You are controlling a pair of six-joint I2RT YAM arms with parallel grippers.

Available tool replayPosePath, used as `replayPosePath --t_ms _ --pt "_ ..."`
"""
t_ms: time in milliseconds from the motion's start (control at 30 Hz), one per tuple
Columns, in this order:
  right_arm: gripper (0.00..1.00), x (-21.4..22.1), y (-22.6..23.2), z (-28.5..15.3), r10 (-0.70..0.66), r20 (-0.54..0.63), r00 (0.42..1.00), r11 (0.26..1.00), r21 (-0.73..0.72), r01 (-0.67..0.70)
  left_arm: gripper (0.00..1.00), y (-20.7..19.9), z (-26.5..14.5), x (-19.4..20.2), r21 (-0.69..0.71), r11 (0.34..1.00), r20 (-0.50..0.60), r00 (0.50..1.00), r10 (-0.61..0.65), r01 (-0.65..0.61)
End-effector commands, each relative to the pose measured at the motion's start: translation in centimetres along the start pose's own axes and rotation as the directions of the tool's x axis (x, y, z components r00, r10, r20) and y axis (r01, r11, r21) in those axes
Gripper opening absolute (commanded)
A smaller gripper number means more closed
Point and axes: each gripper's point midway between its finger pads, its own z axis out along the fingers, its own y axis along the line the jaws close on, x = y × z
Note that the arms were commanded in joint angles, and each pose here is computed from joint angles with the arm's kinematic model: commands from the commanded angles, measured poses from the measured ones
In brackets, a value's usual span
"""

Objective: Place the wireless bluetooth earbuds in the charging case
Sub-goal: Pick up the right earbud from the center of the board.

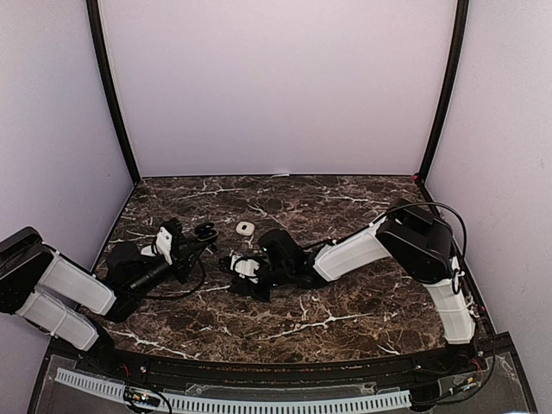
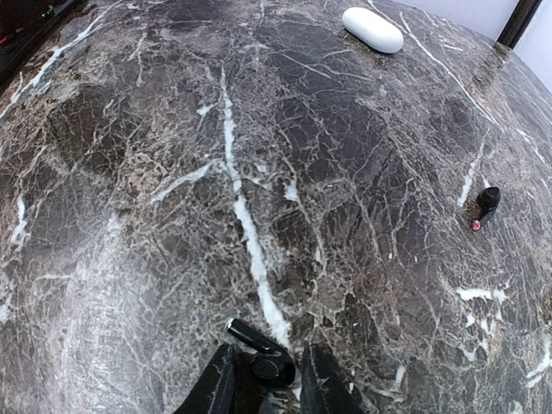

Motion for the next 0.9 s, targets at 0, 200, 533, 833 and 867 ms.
replayPosePath --t_ms 0,200,533,833,867 --pt "0.22 1.5 -0.2 -0.5 0.036 -0.047 0.998 0.999 0.008 -0.036 0.09 0.1 -0.2 -0.6 -0.003 1.000 0.023 1.000 0.007 -0.007" --pt "0.16 1.0 -0.6 -0.7 0.038 -0.031 0.999 0.999 0.026 -0.037 0.09 0.0 -0.2 -0.6 0.003 1.000 0.024 1.000 0.010 -0.010" --pt "0.13 -0.8 -1.1 -3.6 0.011 0.023 1.000 0.994 0.104 -0.013 0.09 -1.8 -0.2 -0.7 0.105 0.993 0.042 0.998 0.057 -0.061" --pt "0.13 -1.9 -0.3 -10.3 -0.017 0.041 0.999 0.970 0.245 0.006 0.08 -5.9 -0.8 -1.2 0.333 0.934 0.123 0.988 0.095 -0.131" --pt "0.13 -2.1 -0.2 -11.0 -0.021 0.041 0.999 0.964 0.266 0.009 0.07 -6.2 -0.8 -1.3 0.352 0.926 0.132 0.987 0.091 -0.133"
